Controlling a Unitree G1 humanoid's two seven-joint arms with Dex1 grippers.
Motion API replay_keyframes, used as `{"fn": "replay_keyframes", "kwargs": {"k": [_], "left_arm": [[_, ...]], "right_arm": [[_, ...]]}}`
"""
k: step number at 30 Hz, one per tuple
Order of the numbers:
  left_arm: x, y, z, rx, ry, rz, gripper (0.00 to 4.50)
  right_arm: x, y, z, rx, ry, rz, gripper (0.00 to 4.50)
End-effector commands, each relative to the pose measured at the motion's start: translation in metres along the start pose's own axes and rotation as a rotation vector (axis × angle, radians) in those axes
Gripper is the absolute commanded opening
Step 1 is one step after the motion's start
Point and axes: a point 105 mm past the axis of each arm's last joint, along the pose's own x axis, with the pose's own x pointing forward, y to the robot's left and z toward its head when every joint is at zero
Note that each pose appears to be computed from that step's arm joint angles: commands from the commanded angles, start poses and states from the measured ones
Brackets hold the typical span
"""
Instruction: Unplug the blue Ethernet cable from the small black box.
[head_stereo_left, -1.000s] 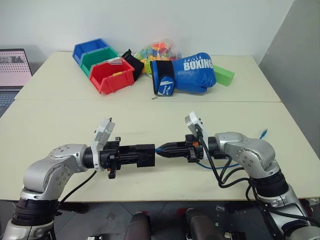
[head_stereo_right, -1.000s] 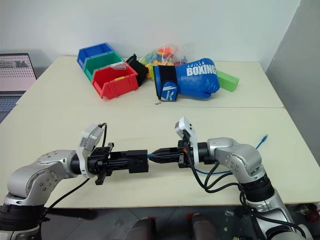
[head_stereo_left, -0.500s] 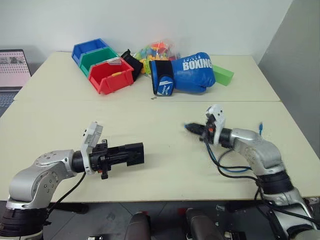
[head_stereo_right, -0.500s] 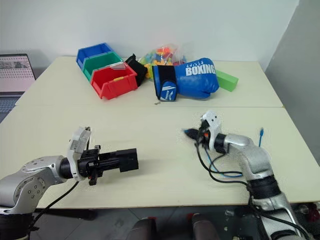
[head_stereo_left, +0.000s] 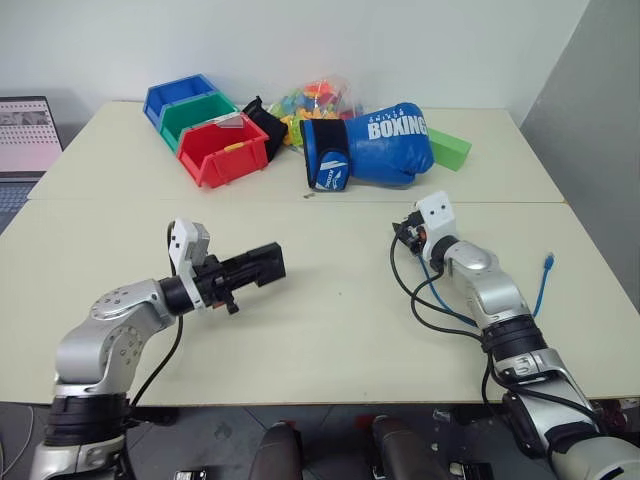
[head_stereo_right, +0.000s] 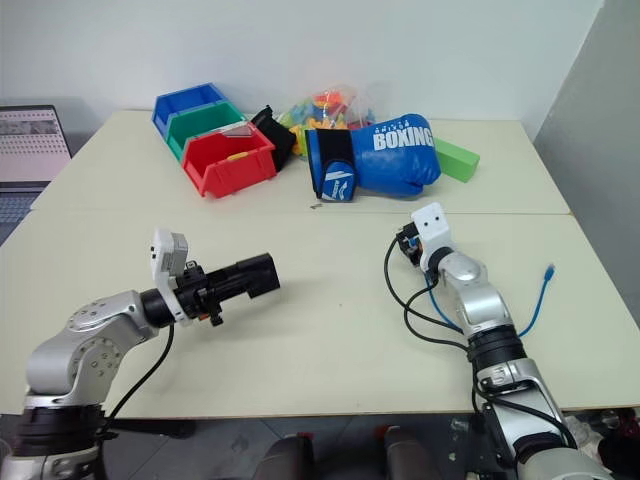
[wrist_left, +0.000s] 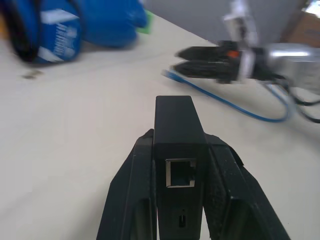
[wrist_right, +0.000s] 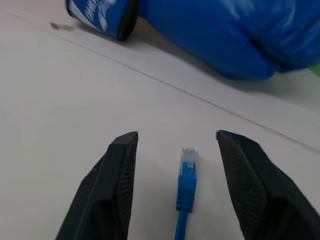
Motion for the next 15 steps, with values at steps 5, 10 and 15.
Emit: {"fn": "replay_keyframes", "kwargs": {"k": [5,10,15], "left_arm": [[-0.003,0.075,0.025,0.267,-0.175,0.499,0.78],[0.002,0.084,0.008,0.239,-0.192,0.538,0.78],[0.004,0.090,-0.015,0.194,-0.161,0.561,0.78]], "right_arm": [[-0.061,0.090,0.087,0.012,-0.245,0.628,3.78],[-0.071,0.109,0.094,-0.014,-0.221,0.703,3.78],[-0.066,0.113,0.092,-0.050,-0.188,0.682,3.78]]}}
